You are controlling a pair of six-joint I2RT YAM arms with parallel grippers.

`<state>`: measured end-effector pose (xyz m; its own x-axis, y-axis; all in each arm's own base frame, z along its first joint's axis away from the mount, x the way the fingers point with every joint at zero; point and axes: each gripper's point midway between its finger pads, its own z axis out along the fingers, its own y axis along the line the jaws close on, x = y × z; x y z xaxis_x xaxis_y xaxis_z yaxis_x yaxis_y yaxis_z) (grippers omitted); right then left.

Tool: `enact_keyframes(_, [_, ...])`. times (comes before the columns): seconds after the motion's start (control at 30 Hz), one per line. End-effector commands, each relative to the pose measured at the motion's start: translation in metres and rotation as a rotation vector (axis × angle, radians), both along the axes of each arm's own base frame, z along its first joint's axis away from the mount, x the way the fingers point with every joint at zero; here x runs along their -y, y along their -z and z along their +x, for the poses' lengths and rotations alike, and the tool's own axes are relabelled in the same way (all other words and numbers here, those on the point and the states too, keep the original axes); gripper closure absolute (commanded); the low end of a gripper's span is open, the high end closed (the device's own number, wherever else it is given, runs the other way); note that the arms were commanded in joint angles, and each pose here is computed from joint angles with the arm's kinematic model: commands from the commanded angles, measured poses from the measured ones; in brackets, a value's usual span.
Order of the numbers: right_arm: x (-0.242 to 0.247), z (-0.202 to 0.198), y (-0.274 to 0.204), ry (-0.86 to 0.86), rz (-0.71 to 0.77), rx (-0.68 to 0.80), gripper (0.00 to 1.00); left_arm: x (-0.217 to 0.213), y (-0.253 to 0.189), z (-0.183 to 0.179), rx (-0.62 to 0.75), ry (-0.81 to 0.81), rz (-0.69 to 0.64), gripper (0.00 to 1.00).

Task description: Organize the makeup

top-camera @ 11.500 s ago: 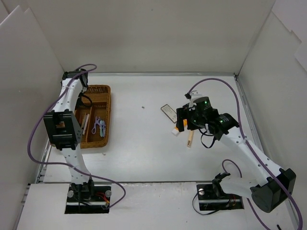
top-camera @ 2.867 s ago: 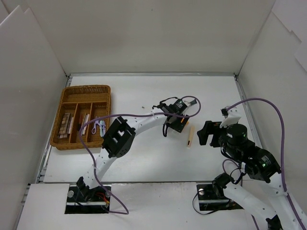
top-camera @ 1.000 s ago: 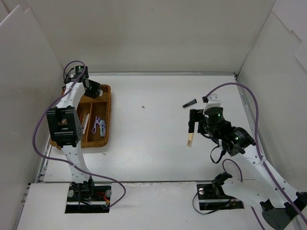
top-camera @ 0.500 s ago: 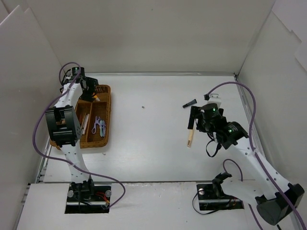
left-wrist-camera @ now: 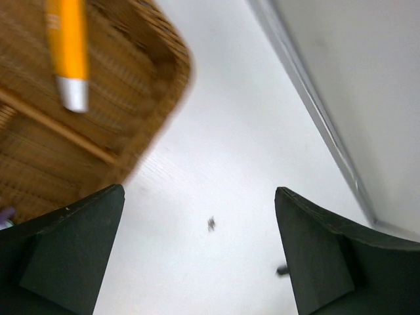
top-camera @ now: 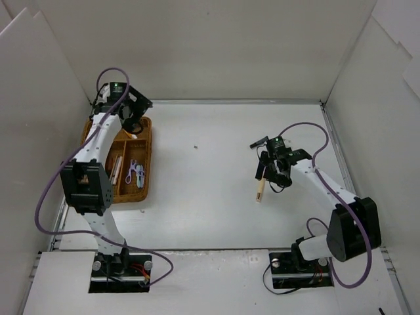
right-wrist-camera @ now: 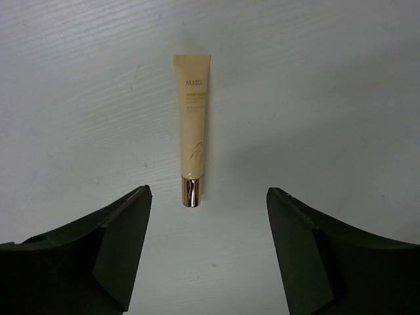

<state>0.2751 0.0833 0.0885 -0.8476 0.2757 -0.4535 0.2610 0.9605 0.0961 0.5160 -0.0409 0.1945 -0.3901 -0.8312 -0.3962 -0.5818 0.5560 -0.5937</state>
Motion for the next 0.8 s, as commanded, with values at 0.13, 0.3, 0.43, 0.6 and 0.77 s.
enact_keyframes(0.13, [-0.013,0.01,0.031,0.001,0.029,-0.108,0.39,0.098,-0.095,-0.063,0.256,0.451,0.222,0.06])
enact_keyframes(0.3, [-0.019,0.015,0.051,-0.012,0.038,-0.175,0.5,0.155,-0.071,-0.121,0.239,0.723,0.215,0.06])
enact_keyframes(0.43, [-0.027,0.016,0.062,-0.032,0.063,-0.214,0.59,0.168,-0.052,-0.153,0.201,0.805,0.187,0.06])
enact_keyframes(0.6, [-0.041,0.018,0.073,-0.07,0.125,-0.237,0.81,0.176,-0.041,-0.178,0.202,0.865,0.159,0.08])
enact_keyframes(0.77, [-0.054,0.025,0.062,-0.165,0.16,-0.185,1.0,0.189,-0.041,-0.187,0.221,0.913,0.125,0.11])
